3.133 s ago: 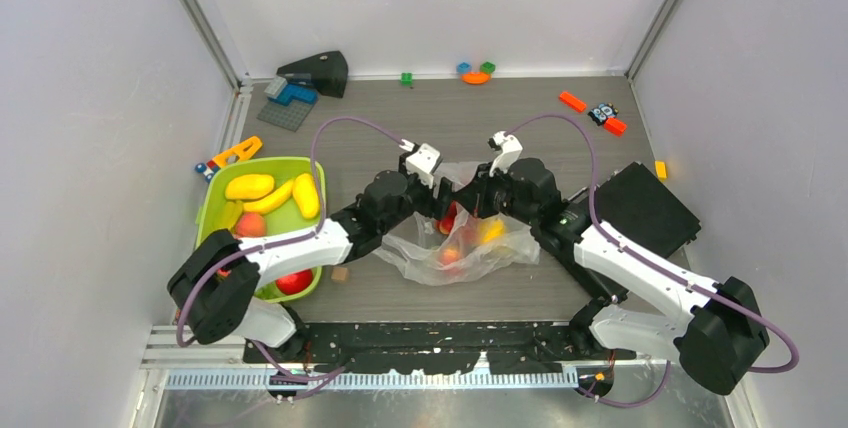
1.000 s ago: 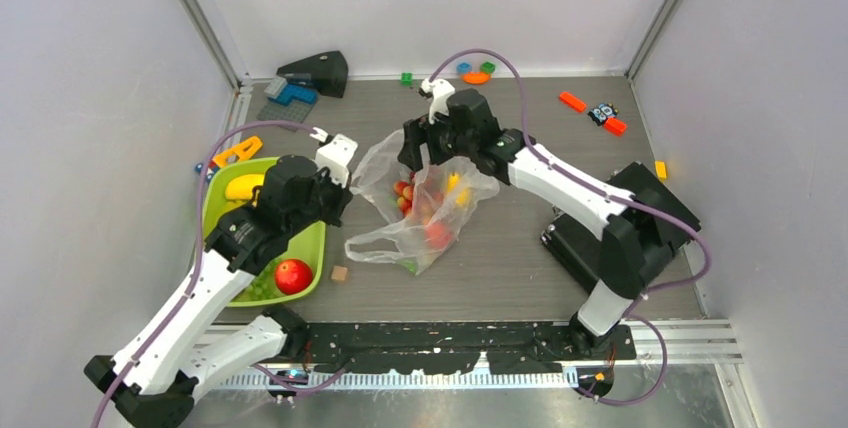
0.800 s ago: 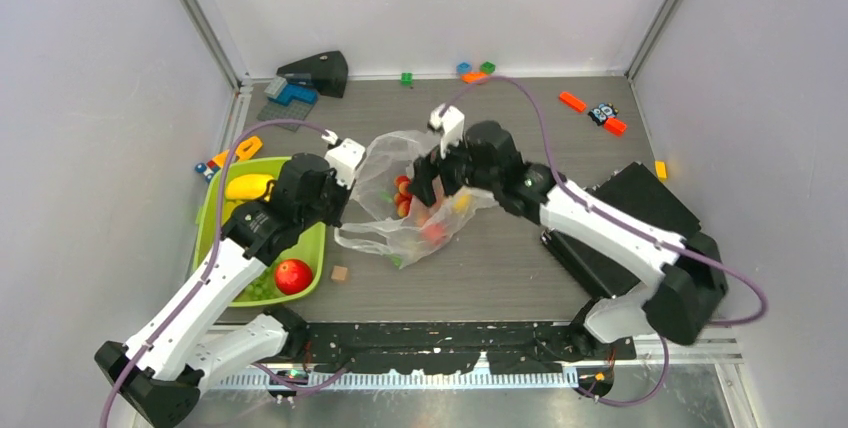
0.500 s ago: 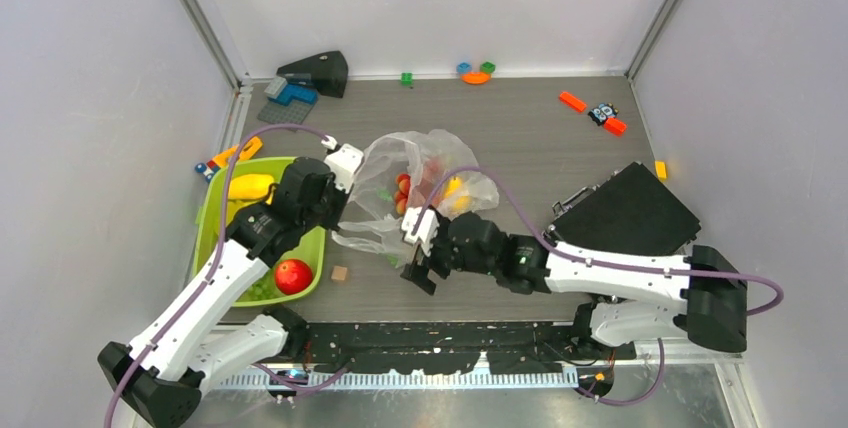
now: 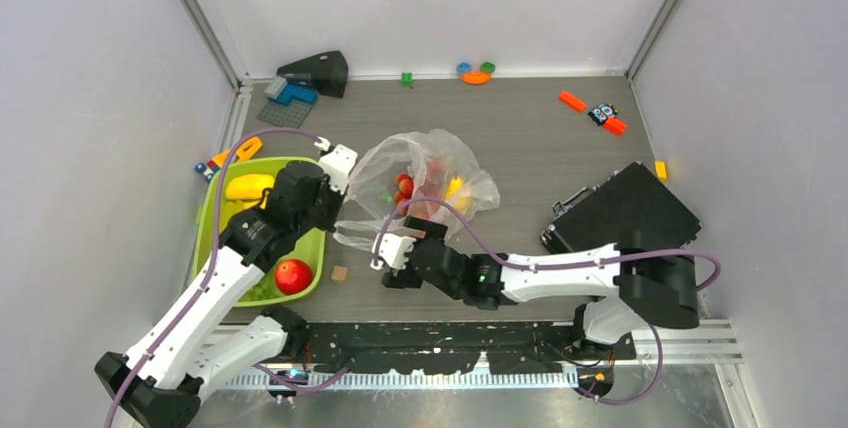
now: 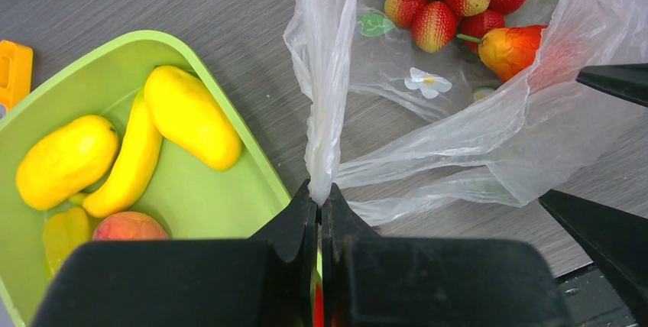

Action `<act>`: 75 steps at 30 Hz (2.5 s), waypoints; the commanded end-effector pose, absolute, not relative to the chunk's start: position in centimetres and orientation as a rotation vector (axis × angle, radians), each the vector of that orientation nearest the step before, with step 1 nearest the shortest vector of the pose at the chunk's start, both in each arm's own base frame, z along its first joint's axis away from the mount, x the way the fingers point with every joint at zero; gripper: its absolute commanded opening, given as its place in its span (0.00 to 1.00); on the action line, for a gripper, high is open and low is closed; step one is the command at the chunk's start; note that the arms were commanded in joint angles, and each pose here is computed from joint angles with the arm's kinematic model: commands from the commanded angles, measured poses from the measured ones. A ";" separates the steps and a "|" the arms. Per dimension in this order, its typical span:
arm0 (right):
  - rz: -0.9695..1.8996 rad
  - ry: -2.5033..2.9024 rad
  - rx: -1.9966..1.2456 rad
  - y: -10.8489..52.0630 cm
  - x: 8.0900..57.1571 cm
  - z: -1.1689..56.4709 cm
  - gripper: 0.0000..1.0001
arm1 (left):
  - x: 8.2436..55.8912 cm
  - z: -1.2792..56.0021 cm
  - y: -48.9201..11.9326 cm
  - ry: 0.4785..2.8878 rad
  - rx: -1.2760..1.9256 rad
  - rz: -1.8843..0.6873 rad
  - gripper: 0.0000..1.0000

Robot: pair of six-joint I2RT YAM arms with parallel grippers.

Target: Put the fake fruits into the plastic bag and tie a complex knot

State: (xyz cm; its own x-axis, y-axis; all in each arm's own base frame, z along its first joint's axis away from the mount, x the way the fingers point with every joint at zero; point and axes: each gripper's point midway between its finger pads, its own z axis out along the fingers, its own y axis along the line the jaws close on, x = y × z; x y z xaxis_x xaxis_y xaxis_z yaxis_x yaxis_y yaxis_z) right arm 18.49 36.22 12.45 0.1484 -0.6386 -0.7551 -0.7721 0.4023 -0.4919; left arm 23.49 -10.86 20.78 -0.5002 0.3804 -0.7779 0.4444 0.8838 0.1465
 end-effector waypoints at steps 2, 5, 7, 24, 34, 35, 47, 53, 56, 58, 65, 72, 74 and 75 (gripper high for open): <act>0.007 1.485 -1.202 38.0 20.9 15.0 0.97 | 24.0 21.7 -11.3 2.102 0.578 -0.120 0.00; -0.053 1.509 -1.221 38.4 21.5 13.5 0.97 | 23.9 21.7 -11.3 2.101 0.580 -0.122 0.00; -0.081 1.521 -1.217 38.5 21.9 13.1 0.92 | 24.0 21.7 -11.2 2.098 0.573 -0.116 0.00; 0.302 1.590 -0.677 31.4 28.2 27.5 0.05 | 25.4 28.8 -11.5 1.971 0.533 -0.118 0.00; 0.452 1.365 -0.441 25.0 28.4 42.8 0.05 | 23.8 42.2 -13.1 1.714 0.485 -0.311 0.00; 0.456 1.372 -0.434 24.8 28.4 42.3 0.05 | 23.8 42.2 -13.1 1.716 0.486 -0.312 0.00; 0.533 1.640 -0.260 23.7 31.0 29.4 0.05 | 23.0 38.7 -15.3 1.761 0.439 -0.512 0.00; 0.551 1.624 -0.273 23.1 30.1 29.6 0.05 | 24.2 38.4 -15.7 1.779 0.429 -0.508 0.00; 0.571 1.571 -0.287 22.8 29.3 30.7 0.05 | 24.9 38.3 -15.3 1.790 0.429 -0.463 0.00; 0.585 1.552 -0.297 22.7 28.9 30.9 0.05 | 25.5 37.2 -14.7 1.828 0.426 -0.402 0.18; 0.589 1.563 -0.316 22.9 28.8 30.2 0.05 | 23.5 34.1 -14.9 1.862 0.527 -0.470 0.99; 0.571 1.581 -0.323 22.9 29.0 29.4 0.05 | 18.4 39.2 -15.9 1.709 0.578 -0.736 0.99; 0.565 1.582 -0.322 22.9 29.1 29.4 0.05 | 17.3 41.0 -15.9 1.665 0.573 -0.768 0.99; 0.564 1.583 -0.320 22.9 29.1 29.4 0.05 | 16.8 42.2 -15.6 1.641 0.563 -0.768 0.99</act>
